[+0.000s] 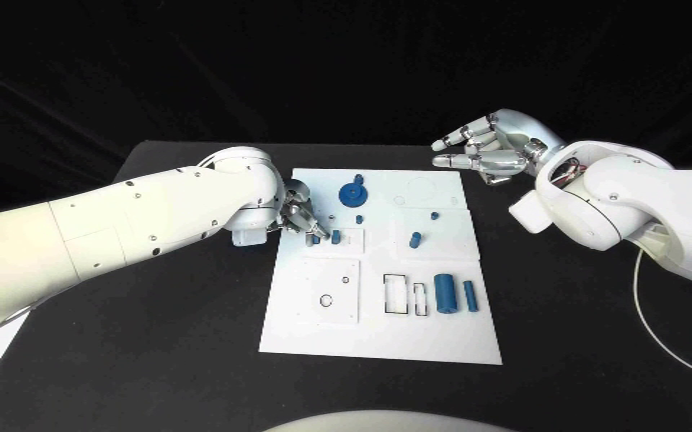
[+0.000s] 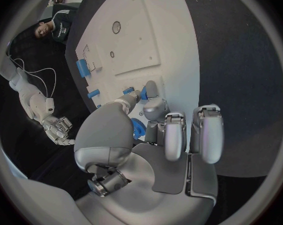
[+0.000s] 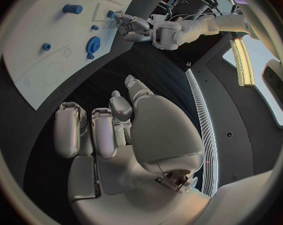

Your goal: Assemble the parts on the task board

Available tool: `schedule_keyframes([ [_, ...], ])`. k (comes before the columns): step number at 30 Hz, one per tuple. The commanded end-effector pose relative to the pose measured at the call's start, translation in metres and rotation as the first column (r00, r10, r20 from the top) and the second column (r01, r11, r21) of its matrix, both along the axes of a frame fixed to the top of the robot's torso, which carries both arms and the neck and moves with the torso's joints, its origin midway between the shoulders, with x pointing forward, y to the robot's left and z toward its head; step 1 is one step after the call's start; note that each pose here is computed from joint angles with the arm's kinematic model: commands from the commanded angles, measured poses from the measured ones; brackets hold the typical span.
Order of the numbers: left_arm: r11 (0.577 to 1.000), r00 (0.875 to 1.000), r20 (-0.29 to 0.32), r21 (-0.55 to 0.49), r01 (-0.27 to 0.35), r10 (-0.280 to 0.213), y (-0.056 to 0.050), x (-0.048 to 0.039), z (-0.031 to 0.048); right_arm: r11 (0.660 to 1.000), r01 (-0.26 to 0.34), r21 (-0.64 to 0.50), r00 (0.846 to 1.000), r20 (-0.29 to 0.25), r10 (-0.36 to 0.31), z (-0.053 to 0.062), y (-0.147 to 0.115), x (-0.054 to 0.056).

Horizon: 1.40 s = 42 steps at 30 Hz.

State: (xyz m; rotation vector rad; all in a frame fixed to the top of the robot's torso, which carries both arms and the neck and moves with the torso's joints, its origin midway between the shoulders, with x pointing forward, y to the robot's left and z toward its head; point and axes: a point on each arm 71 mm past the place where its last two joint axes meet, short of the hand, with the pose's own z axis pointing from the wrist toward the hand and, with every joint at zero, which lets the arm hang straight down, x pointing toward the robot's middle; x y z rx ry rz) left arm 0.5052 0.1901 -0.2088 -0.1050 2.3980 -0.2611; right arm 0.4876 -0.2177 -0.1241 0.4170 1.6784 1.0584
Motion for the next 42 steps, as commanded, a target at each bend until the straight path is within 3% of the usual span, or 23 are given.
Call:
schedule_keyframes([
  [1, 1.000, 1.000, -0.005, 0.016, -0.007, 0.008, 0.003, -0.0018, -0.0043, 1.000, -0.014, -0.001, 1.000, 0.000, 0.014, 0.000, 0.002, -0.001],
  [20, 0.980, 0.991, 0.075, -0.176, -0.096, 0.111, 0.015, -0.0041, 0.0148, 1.000, -0.017, 0.000, 1.000, -0.003, 0.017, -0.002, 0.001, -0.001],
  [25, 0.933, 0.985, 0.096, -0.346, -0.100, 0.141, 0.014, -0.0009, 0.0214, 1.000, -0.016, -0.001, 1.000, -0.005, 0.016, -0.002, 0.000, -0.001],
  [30, 0.881, 0.972, 0.158, -0.466, -0.081, 0.172, 0.014, 0.0044, 0.0285, 1.000, -0.014, -0.001, 1.000, -0.006, 0.014, -0.002, -0.001, -0.001],
  [33, 0.880, 0.958, 0.240, -0.475, -0.026, 0.157, 0.010, 0.0075, 0.0323, 1.000, -0.014, -0.001, 1.000, -0.007, 0.014, -0.002, -0.001, -0.001],
  [37, 0.901, 0.930, 0.360, -0.425, 0.087, 0.080, 0.000, 0.0091, 0.0337, 1.000, -0.015, -0.001, 1.000, -0.007, 0.015, -0.002, 0.000, -0.001],
  [39, 0.905, 0.901, 0.434, -0.390, 0.168, 0.021, -0.009, 0.0093, 0.0331, 1.000, -0.016, -0.001, 1.000, -0.007, 0.016, -0.002, 0.000, -0.001],
  [42, 0.899, 0.860, 0.509, -0.364, 0.243, -0.027, -0.019, 0.0083, 0.0292, 1.000, -0.016, 0.000, 1.000, -0.006, 0.016, -0.002, 0.000, -0.001],
])
